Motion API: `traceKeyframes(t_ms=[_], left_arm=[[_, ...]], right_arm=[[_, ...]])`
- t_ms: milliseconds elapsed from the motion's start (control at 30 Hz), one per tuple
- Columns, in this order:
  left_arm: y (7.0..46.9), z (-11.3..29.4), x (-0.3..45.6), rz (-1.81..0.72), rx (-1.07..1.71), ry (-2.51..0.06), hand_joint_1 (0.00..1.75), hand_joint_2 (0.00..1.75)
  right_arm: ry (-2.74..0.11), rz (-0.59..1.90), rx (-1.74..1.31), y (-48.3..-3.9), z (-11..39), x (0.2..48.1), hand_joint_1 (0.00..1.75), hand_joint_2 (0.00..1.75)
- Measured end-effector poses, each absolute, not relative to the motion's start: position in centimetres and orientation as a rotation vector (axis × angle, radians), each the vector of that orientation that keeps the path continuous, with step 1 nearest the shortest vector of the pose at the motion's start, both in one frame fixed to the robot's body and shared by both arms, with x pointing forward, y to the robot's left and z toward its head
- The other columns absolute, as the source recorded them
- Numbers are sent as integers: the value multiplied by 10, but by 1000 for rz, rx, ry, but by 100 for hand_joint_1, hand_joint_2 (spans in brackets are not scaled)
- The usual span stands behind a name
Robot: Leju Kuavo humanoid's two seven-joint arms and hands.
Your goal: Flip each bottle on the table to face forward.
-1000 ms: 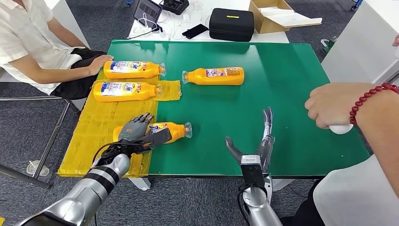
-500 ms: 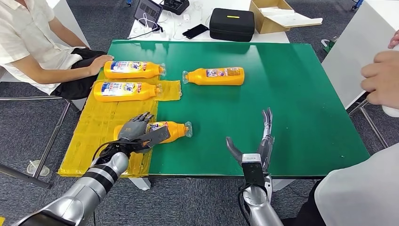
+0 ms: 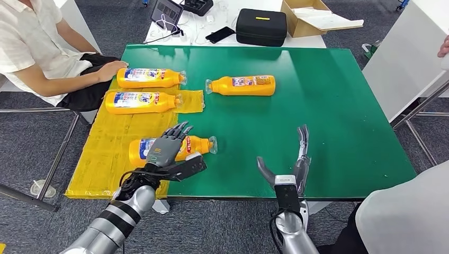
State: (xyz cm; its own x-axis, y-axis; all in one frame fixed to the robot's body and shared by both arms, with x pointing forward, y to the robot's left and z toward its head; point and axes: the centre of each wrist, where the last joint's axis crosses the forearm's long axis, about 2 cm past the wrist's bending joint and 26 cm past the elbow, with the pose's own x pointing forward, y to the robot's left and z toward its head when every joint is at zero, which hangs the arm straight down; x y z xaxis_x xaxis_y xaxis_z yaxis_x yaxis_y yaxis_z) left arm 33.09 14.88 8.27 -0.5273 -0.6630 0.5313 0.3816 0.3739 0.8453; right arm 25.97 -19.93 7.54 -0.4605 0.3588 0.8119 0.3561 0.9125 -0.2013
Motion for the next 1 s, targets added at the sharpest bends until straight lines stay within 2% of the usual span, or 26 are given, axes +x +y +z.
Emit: traceKeyframes(t_ms=[333,467,533,600,667,733,900,1000], left_arm=[[143,89,325,-1368,247,-1712,0,175],[143,90,325,-1369,243,-1724,0,0],[143,90,322,-1355,217,-1743,0,0],[142,89,316,-1307,152,-1763,0,87],[140,86,306,-1222,60,-1784,0,175],[138,81,291,-1112,-43,-1806,0,175],[122,71,249,-757,-273,-1780,0,175],[112,68,235,-569,-340,-1713,0,175]], right_arm=[[-2083,5,-514,-201,74,258,0,175],[-2082,4,-512,-201,74,258,0,175],[-2077,-1,-487,-201,73,258,0,175],[-2069,-1,-430,-202,72,257,0,175],[-2065,24,-371,-203,69,256,0,87],[-2071,75,-335,-203,68,254,0,0],[-1988,305,-187,-202,60,255,0,0],[-1902,308,37,-199,56,257,0,0]])
